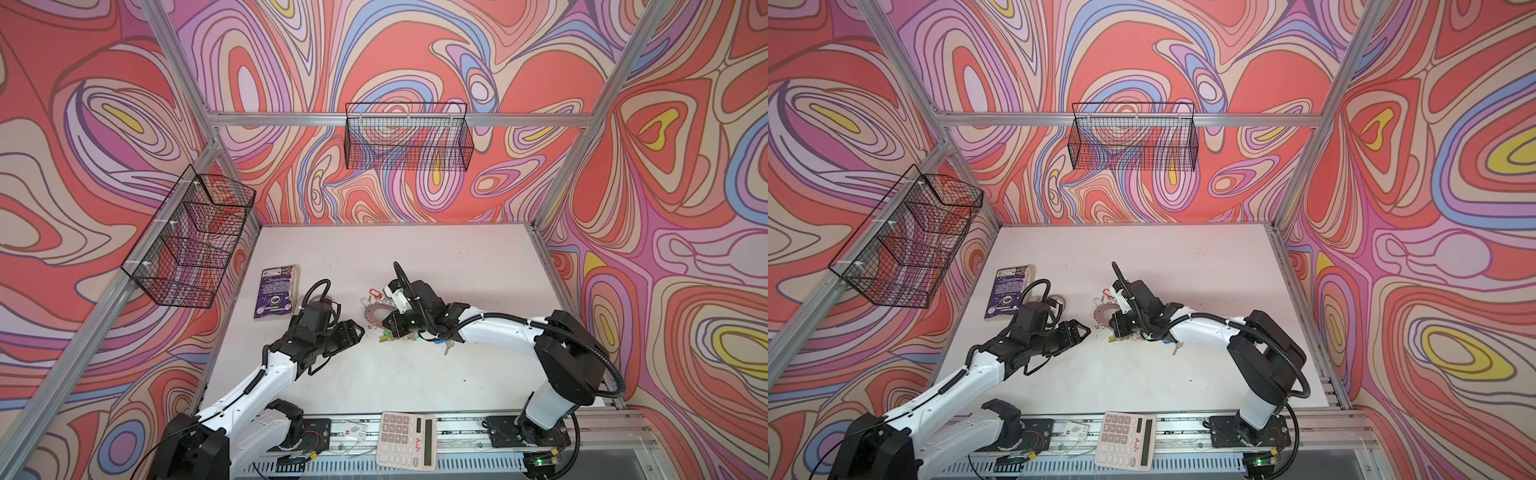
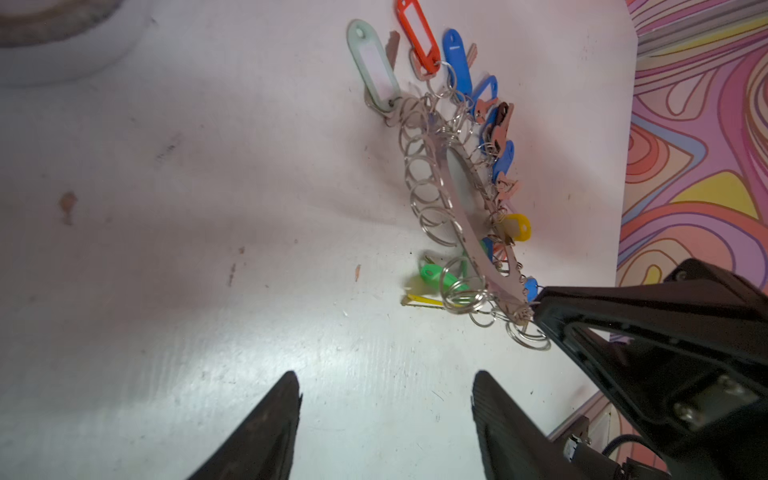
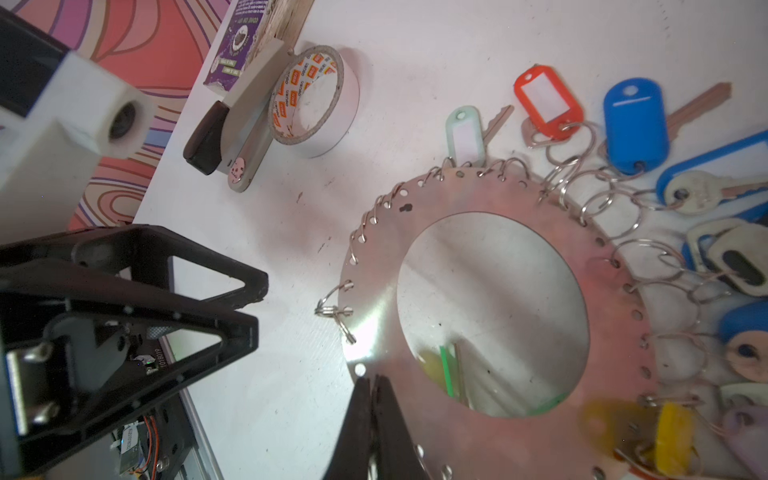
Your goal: Put the keys on the keyring
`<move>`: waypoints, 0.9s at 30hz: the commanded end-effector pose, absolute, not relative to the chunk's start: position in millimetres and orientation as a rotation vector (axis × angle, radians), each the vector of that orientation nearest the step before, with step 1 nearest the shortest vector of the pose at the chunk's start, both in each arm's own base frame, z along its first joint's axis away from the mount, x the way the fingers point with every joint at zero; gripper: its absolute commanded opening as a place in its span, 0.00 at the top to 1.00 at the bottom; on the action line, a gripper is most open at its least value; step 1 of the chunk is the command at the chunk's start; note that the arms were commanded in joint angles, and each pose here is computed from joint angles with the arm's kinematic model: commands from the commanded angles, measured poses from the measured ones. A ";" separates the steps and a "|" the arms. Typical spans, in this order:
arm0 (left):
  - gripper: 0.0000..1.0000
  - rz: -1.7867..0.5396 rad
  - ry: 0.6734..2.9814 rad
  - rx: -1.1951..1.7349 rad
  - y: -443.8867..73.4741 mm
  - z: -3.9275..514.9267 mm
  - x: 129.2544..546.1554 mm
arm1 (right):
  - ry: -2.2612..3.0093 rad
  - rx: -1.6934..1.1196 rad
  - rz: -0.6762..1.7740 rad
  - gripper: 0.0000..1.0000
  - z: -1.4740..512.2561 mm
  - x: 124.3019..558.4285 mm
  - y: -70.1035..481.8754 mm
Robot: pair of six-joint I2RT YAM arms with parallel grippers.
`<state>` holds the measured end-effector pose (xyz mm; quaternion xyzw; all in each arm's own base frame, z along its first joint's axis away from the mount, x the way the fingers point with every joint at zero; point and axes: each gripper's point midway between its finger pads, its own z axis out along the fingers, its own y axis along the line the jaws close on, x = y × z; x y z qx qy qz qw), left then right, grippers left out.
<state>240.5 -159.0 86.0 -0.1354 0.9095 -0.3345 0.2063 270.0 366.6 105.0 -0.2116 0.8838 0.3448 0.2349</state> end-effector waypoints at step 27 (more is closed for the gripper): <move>0.25 -1.426 2.305 -0.447 -224.4 92.5 278.1 | 2.509 -0.370 1.149 1.00 123.3 260.8 347.6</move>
